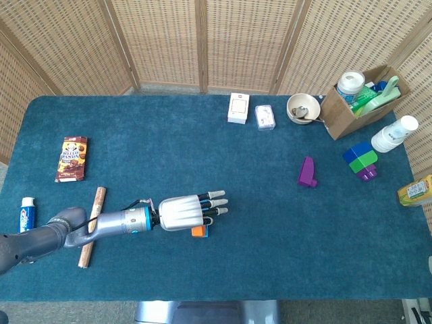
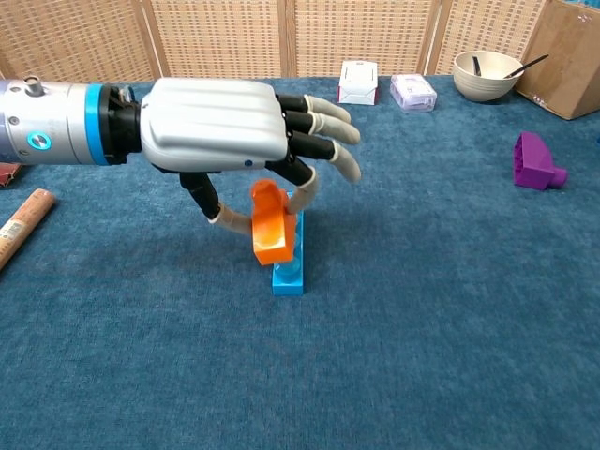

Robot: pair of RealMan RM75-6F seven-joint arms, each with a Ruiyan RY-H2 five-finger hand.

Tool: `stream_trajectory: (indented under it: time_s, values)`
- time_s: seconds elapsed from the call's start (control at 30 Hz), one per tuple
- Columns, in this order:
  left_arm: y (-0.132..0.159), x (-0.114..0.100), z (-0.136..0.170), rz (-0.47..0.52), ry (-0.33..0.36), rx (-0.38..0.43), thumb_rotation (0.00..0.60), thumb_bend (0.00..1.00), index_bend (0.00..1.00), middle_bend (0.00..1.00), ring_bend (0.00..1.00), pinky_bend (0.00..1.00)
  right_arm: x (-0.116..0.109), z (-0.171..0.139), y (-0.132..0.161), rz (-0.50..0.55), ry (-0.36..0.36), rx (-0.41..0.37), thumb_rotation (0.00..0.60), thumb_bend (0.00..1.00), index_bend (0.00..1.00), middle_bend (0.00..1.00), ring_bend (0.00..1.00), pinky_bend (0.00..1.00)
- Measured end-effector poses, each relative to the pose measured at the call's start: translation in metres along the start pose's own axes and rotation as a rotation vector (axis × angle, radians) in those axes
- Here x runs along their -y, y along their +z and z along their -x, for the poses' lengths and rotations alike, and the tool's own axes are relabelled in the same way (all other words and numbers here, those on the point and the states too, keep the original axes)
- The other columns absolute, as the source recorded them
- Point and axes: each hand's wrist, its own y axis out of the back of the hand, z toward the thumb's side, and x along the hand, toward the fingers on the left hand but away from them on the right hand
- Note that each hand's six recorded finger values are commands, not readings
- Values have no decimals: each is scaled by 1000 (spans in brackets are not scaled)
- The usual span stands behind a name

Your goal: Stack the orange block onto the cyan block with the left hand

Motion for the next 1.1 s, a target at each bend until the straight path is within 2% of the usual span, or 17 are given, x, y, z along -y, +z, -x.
stream_trajectory:
  time_s: [0.67, 1.1]
  values:
    - [3, 8, -20, -34, -42, 34, 600, 334, 556, 175, 69, 42, -1, -3, -9, 1, -2, 24, 600, 326, 399, 392, 323, 400]
    - [2, 10, -20, -30, -55, 34, 600, 333, 556, 175, 69, 40, 0, -4, -11, 3, 1, 27, 600, 322, 396, 392, 323, 401]
